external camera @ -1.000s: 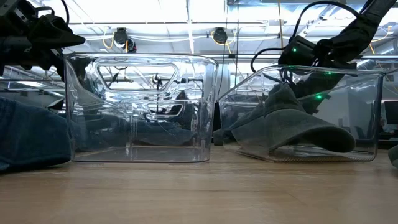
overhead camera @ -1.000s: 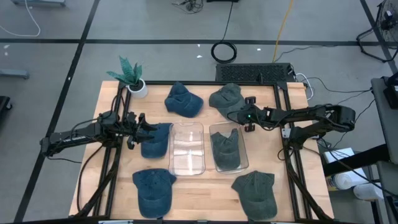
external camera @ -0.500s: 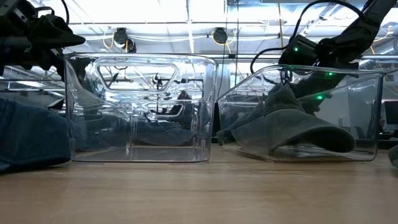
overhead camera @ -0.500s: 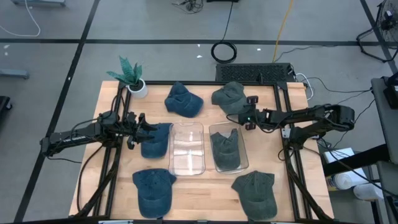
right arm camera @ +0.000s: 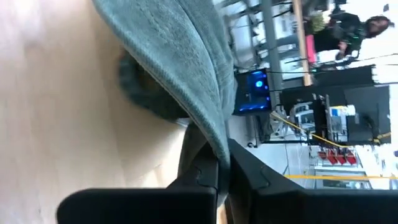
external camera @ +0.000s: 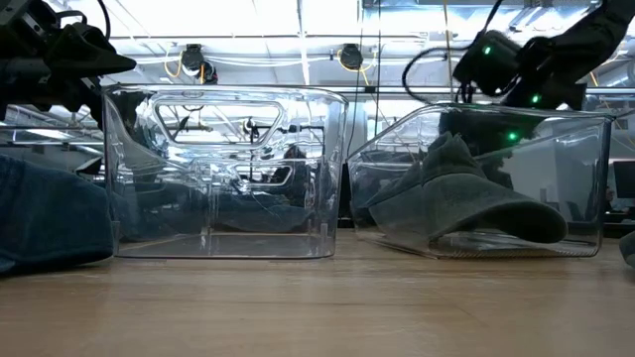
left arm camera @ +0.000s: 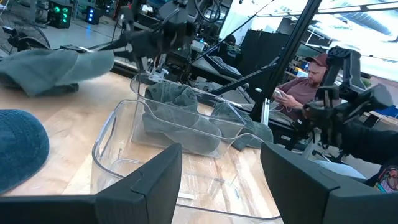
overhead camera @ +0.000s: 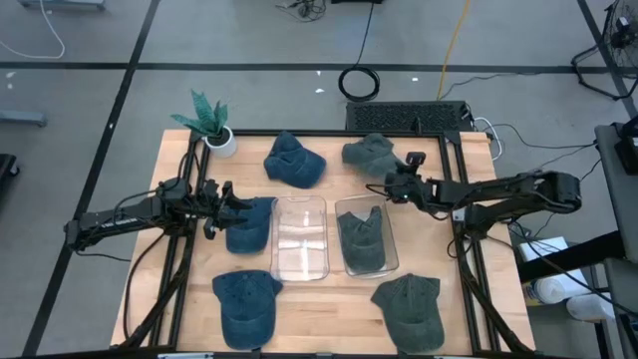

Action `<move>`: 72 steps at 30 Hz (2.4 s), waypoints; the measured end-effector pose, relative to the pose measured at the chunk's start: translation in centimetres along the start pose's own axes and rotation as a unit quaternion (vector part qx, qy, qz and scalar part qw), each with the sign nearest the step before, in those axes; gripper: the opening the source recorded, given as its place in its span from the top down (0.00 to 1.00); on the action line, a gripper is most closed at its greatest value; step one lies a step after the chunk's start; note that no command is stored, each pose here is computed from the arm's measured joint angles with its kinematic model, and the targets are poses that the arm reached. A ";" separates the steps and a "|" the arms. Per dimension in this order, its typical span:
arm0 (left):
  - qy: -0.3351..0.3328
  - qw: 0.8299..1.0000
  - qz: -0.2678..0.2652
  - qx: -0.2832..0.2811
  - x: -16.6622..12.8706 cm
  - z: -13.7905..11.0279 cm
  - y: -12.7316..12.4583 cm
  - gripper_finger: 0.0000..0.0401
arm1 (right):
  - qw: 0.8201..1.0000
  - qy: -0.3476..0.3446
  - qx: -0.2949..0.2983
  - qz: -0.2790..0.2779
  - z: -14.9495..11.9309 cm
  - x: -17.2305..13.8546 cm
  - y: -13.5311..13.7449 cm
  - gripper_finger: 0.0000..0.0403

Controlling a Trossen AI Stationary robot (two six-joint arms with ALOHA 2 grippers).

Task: Pick & Place hat
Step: Put the top gray cap into the right transparent bin

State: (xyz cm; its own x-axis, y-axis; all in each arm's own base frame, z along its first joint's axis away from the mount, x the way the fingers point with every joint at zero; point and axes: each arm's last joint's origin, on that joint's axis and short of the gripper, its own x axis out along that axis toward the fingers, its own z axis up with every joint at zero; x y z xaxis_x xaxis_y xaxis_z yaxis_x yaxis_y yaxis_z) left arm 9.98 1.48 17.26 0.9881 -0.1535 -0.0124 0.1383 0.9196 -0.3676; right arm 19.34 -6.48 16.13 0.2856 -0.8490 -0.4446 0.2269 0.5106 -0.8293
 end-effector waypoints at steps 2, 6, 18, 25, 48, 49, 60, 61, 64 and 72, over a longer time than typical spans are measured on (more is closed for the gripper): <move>0.000 1.000 0.000 0.000 0.0 0.0 0.0 0.43 | 1.000 -0.009 0.019 -0.020 0.1 -0.7 -0.6 1.00; 0.000 1.000 0.000 0.000 0.0 0.0 0.0 0.43 | 0.997 -0.023 0.048 -0.062 0.2 -2.1 -1.7 1.00; 0.000 1.000 0.000 0.000 0.0 0.0 0.0 0.43 | 0.972 -0.132 0.167 -0.101 0.2 -6.9 -4.8 1.00; 0.000 1.000 0.000 0.000 0.0 0.0 0.0 0.43 | 0.939 -0.232 0.240 -0.079 0.6 -10.0 -5.9 1.00; 0.000 1.000 0.000 0.000 0.0 0.0 0.0 0.43 | 0.883 -0.400 0.238 0.061 8.3 -23.9 -9.7 1.00; 0.000 1.000 0.000 0.000 0.0 0.0 0.0 0.43 | 0.892 -0.387 0.229 0.049 8.9 -24.4 -10.0 1.00; 0.000 1.000 0.000 0.000 0.0 0.0 0.0 0.43 | 0.921 -0.359 0.148 0.046 14.0 -25.7 -9.3 1.00; 0.000 1.000 0.000 0.000 0.0 0.0 0.0 0.43 | 0.912 -0.373 0.145 0.083 14.1 -25.4 -9.2 1.00; 0.000 1.000 0.000 0.000 0.0 0.0 0.0 0.43 | 0.875 -0.396 0.151 0.233 14.2 -24.3 -9.3 1.00; 0.000 1.000 0.000 0.000 0.0 0.0 0.0 0.43 | 0.836 -0.278 0.184 0.436 13.7 -22.0 -11.0 1.00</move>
State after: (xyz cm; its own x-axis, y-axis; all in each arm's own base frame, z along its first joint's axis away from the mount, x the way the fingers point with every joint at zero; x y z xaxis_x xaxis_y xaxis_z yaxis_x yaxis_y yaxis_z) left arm 9.98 1.47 17.26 0.9880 -0.1539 -0.0123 0.1387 0.9196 -0.3676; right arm 23.29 8.43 39.64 0.8573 0.0112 -0.5146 -0.0527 0.9964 -0.0661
